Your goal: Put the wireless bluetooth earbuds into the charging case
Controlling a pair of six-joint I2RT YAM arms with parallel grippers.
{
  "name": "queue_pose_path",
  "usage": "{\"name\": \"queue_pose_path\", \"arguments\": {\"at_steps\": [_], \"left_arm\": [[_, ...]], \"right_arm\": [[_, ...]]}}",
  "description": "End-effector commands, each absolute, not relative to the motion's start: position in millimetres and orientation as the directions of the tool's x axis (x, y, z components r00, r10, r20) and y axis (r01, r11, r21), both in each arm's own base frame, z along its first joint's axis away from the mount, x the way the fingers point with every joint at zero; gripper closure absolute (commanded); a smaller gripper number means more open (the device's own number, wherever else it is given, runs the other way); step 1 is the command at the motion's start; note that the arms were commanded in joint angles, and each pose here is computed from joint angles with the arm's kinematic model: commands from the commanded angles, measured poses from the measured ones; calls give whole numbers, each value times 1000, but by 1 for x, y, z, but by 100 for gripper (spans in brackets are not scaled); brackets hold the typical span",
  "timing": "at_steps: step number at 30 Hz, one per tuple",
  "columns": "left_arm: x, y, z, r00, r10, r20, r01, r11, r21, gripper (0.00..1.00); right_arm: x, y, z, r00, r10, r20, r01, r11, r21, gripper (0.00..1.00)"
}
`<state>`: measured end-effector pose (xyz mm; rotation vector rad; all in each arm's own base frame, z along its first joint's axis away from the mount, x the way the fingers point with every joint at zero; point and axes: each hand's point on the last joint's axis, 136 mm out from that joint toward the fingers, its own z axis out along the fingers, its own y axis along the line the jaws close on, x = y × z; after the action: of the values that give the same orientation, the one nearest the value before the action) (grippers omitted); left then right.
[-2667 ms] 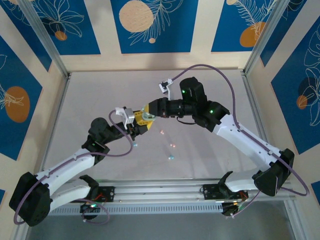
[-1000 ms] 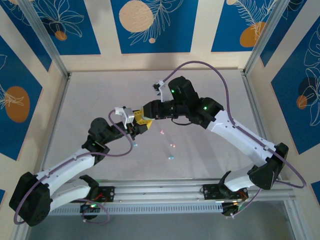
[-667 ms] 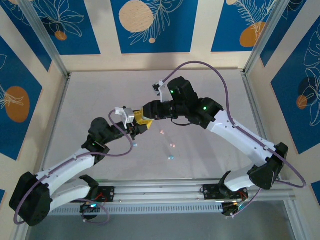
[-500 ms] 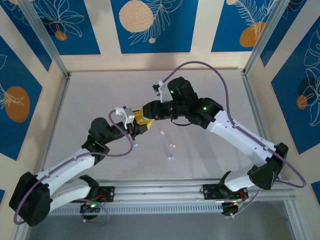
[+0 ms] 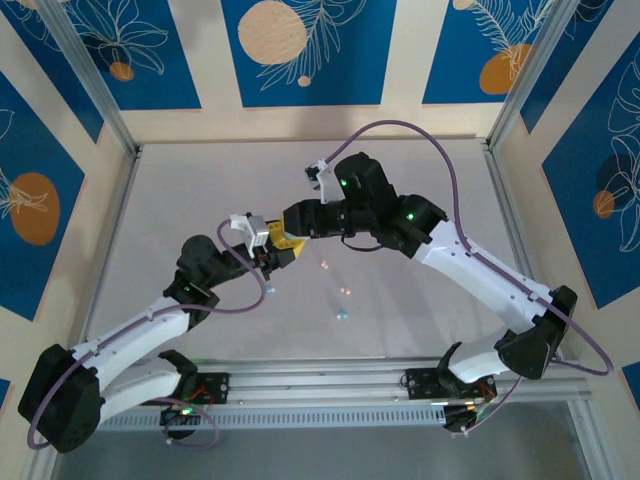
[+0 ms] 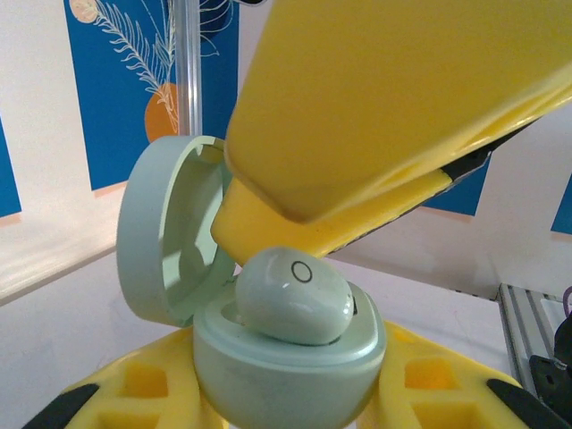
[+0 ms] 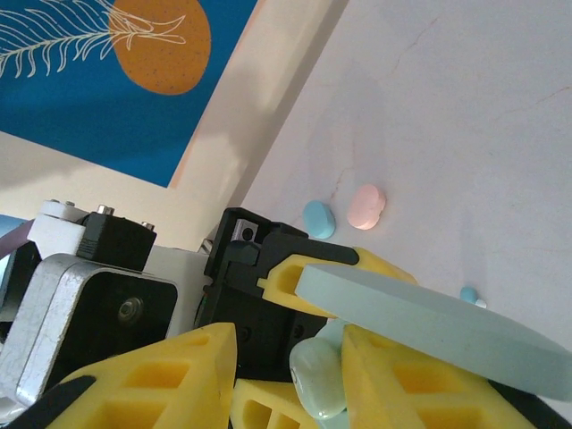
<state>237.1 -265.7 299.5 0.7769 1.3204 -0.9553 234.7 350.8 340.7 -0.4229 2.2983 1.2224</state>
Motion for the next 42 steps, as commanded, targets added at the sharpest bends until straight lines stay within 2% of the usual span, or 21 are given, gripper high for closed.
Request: {"name": "queue_pose_path", "arguments": {"at_steps": [1,5,19,23,25,27,31,42], "left_arm": [[228,-266,328,78,-181,-980,914,405,-2,69],[227,-266,327,78,-179,-981,915,404,-1,69],[227,-266,326,76,-178,-981,915,403,-2,70],[225,-267,327,77,-174,-982,920,391,3,70],[218,-272,325,75,-145,-987,938,347,21,70],[210,-276,325,79,-124,-989,950,309,37,70],[204,-276,326,83,-121,-989,956,289,45,70],[204,-275,336,102,-148,-984,953,298,54,70]], "right_arm": [[237,346,359,-803,-9,-596,-502,549,668,62],[234,343,364,-794,2,-608,-513,535,671,58],[216,334,387,-738,27,-674,-596,442,670,56],[224,312,388,-704,100,-704,-576,500,647,53],[236,296,381,-738,169,-653,-494,524,694,52],[246,284,376,-785,218,-579,-419,501,757,51],[256,282,376,-820,227,-526,-384,464,798,43],[258,305,345,-902,71,-427,-336,506,795,42]]}}
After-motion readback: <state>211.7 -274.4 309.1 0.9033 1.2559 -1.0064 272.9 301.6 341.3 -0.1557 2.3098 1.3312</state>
